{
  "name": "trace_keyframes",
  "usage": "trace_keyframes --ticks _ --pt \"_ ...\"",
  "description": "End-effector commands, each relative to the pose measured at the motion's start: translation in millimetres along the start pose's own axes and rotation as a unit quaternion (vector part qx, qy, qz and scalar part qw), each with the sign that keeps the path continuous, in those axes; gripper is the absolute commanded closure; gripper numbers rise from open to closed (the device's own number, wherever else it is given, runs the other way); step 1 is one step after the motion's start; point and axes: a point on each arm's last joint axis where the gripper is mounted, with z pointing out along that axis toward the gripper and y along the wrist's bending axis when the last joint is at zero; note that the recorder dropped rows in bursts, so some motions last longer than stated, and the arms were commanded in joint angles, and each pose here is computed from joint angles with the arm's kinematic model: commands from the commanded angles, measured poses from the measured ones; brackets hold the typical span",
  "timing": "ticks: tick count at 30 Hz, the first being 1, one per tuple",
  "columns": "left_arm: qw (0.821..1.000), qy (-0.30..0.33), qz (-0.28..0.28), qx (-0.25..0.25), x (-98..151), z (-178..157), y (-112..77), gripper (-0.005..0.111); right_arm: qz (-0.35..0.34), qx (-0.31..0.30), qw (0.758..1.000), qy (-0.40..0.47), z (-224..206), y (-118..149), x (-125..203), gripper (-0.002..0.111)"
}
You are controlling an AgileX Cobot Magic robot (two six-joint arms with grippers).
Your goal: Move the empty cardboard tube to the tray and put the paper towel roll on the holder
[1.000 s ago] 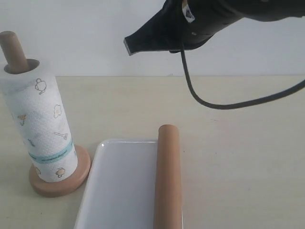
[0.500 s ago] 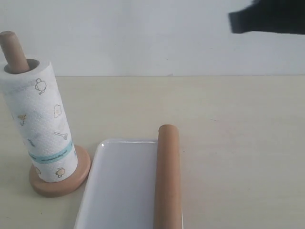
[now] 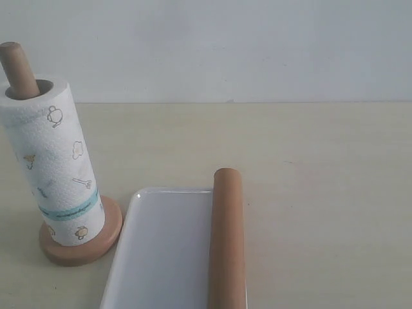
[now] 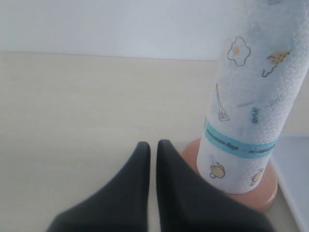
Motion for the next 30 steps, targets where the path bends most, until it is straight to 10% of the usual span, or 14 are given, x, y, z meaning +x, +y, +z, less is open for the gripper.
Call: trace_keyframes --ticks 1,30 --pt "1.0 -0.001 -0.003 0.002 0.7 0.2 -0.3 0.103 0.021 -0.011 0.999 -0.022 -11.1 -0.4 18.6 0.1" --pt "1.0 -0.001 -0.003 0.002 0.7 0.2 -0.3 0.103 -0.062 -0.08 0.995 0.025 -13.6 11.6 34.4 0.1"
